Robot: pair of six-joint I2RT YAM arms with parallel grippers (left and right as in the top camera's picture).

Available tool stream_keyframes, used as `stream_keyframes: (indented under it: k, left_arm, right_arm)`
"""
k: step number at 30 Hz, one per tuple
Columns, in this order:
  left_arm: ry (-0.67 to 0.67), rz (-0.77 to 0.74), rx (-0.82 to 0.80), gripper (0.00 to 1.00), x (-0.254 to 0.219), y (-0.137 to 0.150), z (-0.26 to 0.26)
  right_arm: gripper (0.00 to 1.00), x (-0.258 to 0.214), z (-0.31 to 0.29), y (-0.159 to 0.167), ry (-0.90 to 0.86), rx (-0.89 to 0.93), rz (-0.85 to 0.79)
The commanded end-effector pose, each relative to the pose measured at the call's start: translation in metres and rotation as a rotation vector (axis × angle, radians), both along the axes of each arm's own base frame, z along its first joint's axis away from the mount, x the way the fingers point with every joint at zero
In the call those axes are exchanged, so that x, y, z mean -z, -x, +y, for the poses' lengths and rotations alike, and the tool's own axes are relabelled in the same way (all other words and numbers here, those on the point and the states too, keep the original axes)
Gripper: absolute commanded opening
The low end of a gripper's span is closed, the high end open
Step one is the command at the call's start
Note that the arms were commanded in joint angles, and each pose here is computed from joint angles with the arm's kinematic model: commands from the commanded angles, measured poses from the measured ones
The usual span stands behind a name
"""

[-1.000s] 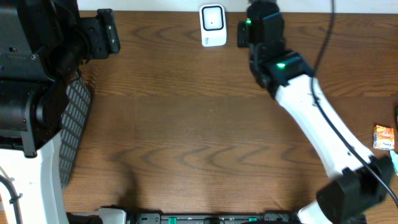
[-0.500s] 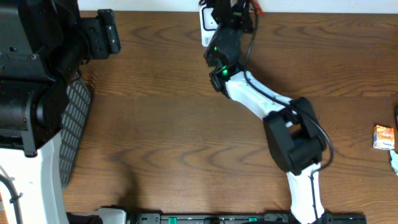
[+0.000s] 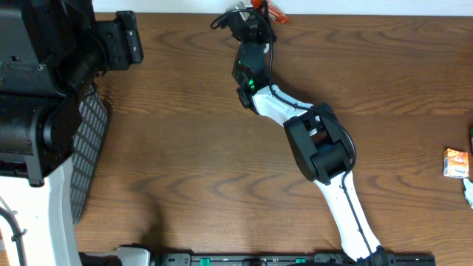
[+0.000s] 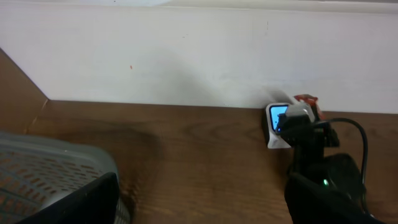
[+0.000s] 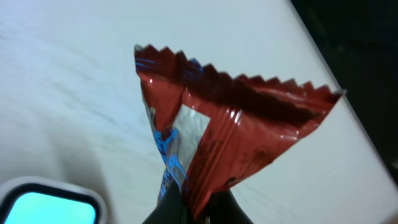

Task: Scan the item barcode
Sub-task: 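Hold the chocolate bar's barcode against the scanner face with the right gripper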

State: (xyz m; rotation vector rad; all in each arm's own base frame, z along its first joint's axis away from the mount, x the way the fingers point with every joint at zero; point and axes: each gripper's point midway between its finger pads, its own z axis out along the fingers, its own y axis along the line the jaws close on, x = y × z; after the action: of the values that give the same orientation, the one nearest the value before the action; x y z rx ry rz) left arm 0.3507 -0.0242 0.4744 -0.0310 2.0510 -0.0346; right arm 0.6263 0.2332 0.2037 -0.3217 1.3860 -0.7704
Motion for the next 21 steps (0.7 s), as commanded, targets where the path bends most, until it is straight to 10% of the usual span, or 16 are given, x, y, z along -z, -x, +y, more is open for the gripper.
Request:
stream_keyframes:
  k: [1,21]
  left_arm:
    - [-0.017,-0.006,-0.01,0.85,-0.002,0.002,0.004]
    - [-0.017,-0.006,-0.01,0.85,-0.002,0.002,0.004]
  right_arm:
    - [0.02,-0.011,0.009,-0.014,-0.07,-0.109,-0.028]
    - [0.01,0.047,0.045,-0.013,0.102,-0.183,0.048]
